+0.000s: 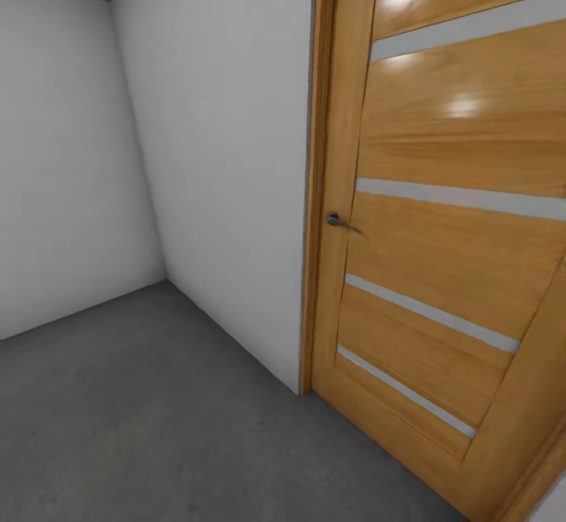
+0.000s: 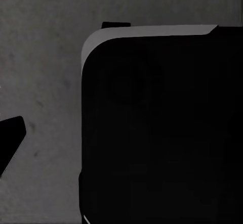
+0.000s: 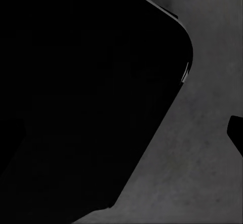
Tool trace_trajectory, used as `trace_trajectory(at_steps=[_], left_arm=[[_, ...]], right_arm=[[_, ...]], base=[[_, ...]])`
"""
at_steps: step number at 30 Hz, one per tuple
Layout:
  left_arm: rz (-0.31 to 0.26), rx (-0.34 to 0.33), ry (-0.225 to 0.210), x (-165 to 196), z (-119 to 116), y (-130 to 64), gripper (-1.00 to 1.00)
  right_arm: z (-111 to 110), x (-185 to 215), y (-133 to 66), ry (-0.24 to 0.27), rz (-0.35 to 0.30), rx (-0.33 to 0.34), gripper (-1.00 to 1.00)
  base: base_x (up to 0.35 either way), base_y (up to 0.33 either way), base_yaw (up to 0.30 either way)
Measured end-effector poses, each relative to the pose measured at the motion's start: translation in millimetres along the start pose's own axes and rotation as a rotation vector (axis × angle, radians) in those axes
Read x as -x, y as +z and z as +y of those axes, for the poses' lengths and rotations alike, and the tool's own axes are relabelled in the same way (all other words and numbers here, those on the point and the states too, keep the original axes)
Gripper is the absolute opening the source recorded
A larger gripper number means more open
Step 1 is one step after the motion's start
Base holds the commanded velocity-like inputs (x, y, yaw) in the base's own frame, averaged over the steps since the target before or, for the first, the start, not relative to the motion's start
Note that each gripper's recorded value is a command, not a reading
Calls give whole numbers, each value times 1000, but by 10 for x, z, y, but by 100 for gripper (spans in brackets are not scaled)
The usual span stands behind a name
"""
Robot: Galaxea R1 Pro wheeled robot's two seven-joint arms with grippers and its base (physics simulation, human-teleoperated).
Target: Move the two storage containers from the living room to the garage. In the garage, place one container on the floor and stack the other container on top of it (either order is fine).
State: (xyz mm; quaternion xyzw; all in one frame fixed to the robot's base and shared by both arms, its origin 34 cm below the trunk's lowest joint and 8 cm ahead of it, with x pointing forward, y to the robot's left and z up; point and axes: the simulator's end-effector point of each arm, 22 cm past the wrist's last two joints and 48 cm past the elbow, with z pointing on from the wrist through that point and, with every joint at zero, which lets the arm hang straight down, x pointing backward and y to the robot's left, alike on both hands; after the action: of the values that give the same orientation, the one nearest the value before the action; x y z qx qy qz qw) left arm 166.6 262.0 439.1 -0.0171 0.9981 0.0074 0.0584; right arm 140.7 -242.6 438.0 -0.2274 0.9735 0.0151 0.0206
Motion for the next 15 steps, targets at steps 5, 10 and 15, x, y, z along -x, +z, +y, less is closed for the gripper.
trace_trajectory(at_steps=[5, 10, 15], left_arm=[[-1, 0, -3, 0, 6, -1, 100], [-1, -1, -47, 0, 6, -1, 100], [0, 1, -81, -1, 9, -1, 100]], right_arm=[[3, 0, -1, -2, 0, 0, 100], [1, 1, -1, -2, -1, 0, 100], [2, 1, -1, -2, -1, 0, 100]], base=[[237, 29, -39], [303, 85, -6], [314, 96, -1]])
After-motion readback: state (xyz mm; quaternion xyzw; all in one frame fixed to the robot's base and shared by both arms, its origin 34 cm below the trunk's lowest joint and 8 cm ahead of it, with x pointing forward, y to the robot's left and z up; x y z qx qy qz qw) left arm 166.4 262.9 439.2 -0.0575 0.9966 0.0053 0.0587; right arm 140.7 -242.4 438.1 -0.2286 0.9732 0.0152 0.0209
